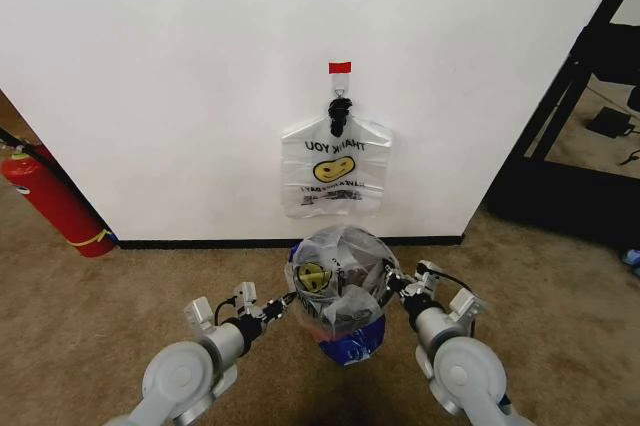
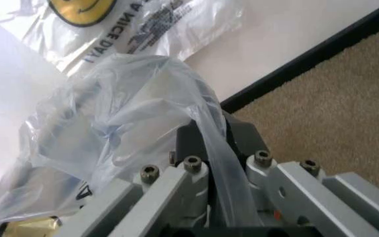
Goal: Pick up the garbage bag from the wall and place it over the trash bin.
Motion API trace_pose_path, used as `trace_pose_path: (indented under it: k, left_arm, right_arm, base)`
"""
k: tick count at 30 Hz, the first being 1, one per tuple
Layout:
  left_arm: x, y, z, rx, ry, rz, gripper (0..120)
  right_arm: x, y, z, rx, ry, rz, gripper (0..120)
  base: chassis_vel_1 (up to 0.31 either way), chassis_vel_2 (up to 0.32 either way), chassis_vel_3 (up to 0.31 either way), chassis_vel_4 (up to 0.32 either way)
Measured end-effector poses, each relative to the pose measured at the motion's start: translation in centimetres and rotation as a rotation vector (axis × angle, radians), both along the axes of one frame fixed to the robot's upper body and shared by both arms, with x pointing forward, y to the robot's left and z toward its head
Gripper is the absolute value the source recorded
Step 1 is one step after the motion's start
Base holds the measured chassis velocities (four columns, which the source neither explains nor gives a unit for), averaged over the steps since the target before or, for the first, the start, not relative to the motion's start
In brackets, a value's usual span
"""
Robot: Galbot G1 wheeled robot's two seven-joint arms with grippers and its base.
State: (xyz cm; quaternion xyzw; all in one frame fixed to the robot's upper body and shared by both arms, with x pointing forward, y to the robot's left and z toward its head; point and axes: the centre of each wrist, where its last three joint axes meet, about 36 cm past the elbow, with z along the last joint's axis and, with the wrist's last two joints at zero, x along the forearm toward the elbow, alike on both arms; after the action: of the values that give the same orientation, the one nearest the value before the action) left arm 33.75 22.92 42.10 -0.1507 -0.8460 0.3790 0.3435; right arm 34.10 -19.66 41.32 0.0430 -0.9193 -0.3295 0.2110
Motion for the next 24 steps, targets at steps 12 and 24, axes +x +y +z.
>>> trace_pose_path:
  k: [12,24]
  left_arm:
    - [0.3,3.0,3.3,0.193,-0.105,0.03,43]
    - [1.5,-1.5,10.7,0.344,-0.295,-0.235,51]
  right_arm:
    - [0.7,-0.6,-0.6,-0.051,-0.009,-0.014,1]
    - [0.5,-0.1,-1.0,-0.123,-0.062,-0.011,1]
  base:
    - [0.0,0.0,0.0,0.0]
    - [0.0,0.0,0.0,0.0]
